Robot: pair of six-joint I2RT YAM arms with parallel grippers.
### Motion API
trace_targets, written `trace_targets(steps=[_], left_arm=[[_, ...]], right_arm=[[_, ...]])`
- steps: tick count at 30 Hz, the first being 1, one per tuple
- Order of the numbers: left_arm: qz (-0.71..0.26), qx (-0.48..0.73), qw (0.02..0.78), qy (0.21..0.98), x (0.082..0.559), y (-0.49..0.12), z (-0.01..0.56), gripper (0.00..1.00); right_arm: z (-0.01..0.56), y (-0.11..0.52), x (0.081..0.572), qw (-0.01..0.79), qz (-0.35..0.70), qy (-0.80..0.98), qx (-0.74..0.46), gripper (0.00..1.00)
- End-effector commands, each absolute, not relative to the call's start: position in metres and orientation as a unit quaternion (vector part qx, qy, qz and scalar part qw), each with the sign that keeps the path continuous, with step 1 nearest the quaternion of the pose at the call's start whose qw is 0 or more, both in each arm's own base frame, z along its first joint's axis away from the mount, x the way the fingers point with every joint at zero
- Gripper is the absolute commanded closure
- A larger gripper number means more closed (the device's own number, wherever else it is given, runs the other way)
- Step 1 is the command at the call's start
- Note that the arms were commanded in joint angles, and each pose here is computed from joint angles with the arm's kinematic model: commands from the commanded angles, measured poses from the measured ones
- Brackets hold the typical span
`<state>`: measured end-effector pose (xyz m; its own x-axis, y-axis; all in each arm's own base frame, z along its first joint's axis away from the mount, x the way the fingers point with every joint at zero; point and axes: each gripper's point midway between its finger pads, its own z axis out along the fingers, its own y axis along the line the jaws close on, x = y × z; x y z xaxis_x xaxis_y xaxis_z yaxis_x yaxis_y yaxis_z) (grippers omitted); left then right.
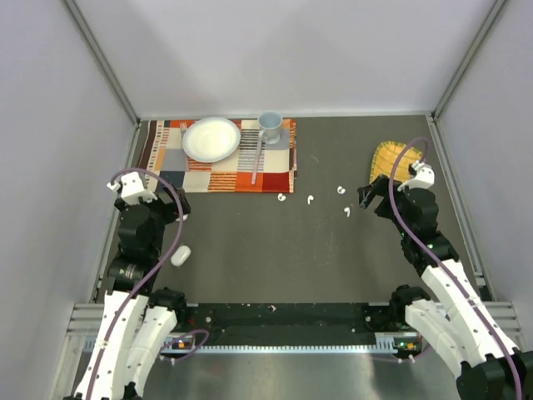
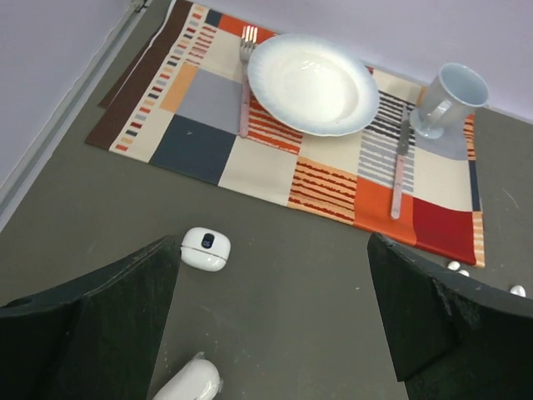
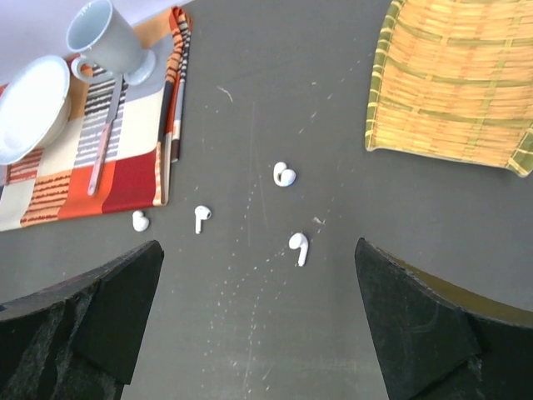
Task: Insert the wireless bluetooth earbuds into the charging case
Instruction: Move the charging case to the center of the board.
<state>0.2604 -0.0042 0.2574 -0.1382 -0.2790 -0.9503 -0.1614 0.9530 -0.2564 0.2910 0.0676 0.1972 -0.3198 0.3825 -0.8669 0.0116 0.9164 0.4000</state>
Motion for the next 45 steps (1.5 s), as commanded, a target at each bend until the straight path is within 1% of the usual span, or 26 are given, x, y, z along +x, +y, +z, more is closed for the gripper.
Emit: trace_targets(steps=[1, 4, 5, 7, 8, 14, 17, 21, 24, 26, 29, 32, 41, 45], left_arm=[[-0.021, -0.195, 0.637, 0.746, 0.257, 0.012, 0.268, 0.01], [-0.051, -0.152, 0.625, 0.764, 0.257, -0.006, 0.273, 0.01], [-0.057, -0.181, 0.618, 0.763, 0.254, -0.003, 0.271, 0.01], [-0.035, -0.274, 0.604, 0.747, 0.244, 0.018, 0.273, 0.01], [-0.029, -0.28, 0.599, 0.75, 0.241, 0.02, 0.272, 0.01], [-0.057, -0.214, 0.593, 0.774, 0.239, 0.001, 0.278, 0.01], [-0.073, -0.198, 0.574, 0.792, 0.246, -0.009, 0.263, 0.01], [-0.079, -0.191, 0.516, 0.831, 0.265, -0.022, 0.239, 0.01], [-0.061, -0.189, 0.467, 0.862, 0.268, -0.023, 0.219, 0.03], [-0.054, -0.186, 0.458, 0.867, 0.27, -0.022, 0.208, 0.04], [-0.059, -0.186, 0.457, 0.868, 0.276, -0.025, 0.203, 0.01], [-0.055, -0.186, 0.443, 0.875, 0.281, -0.025, 0.195, 0.02], [-0.006, -0.177, 0.379, 0.908, 0.29, -0.013, 0.156, 0.01], [0.03, -0.167, 0.369, 0.914, 0.29, 0.0, 0.15, 0.01]], right_arm=[[0.23, 0.078, 0.295, 0.582, 0.185, 0.784, 0.106, 0.01], [0.232, 0.078, 0.301, 0.58, 0.181, 0.787, 0.105, 0.01], [0.231, 0.079, 0.303, 0.577, 0.181, 0.79, 0.103, 0.01], [0.227, 0.082, 0.309, 0.566, 0.18, 0.798, 0.103, 0.01], [0.226, 0.083, 0.31, 0.563, 0.181, 0.8, 0.102, 0.01], [0.219, 0.093, 0.325, 0.534, 0.188, 0.819, 0.094, 0.01], [0.222, 0.101, 0.326, 0.522, 0.198, 0.826, 0.077, 0.01], [0.225, 0.102, 0.327, 0.518, 0.202, 0.827, 0.085, 0.01], [0.226, 0.106, 0.328, 0.511, 0.216, 0.827, 0.092, 0.01], [0.225, 0.108, 0.324, 0.502, 0.222, 0.831, 0.094, 0.01], [0.22, 0.11, 0.318, 0.493, 0.234, 0.831, 0.104, 0.01], [0.207, 0.111, 0.317, 0.484, 0.235, 0.835, 0.112, 0.01], [0.195, 0.119, 0.319, 0.45, 0.242, 0.853, 0.104, 0.01], [0.193, 0.121, 0.323, 0.442, 0.243, 0.857, 0.103, 0.01]])
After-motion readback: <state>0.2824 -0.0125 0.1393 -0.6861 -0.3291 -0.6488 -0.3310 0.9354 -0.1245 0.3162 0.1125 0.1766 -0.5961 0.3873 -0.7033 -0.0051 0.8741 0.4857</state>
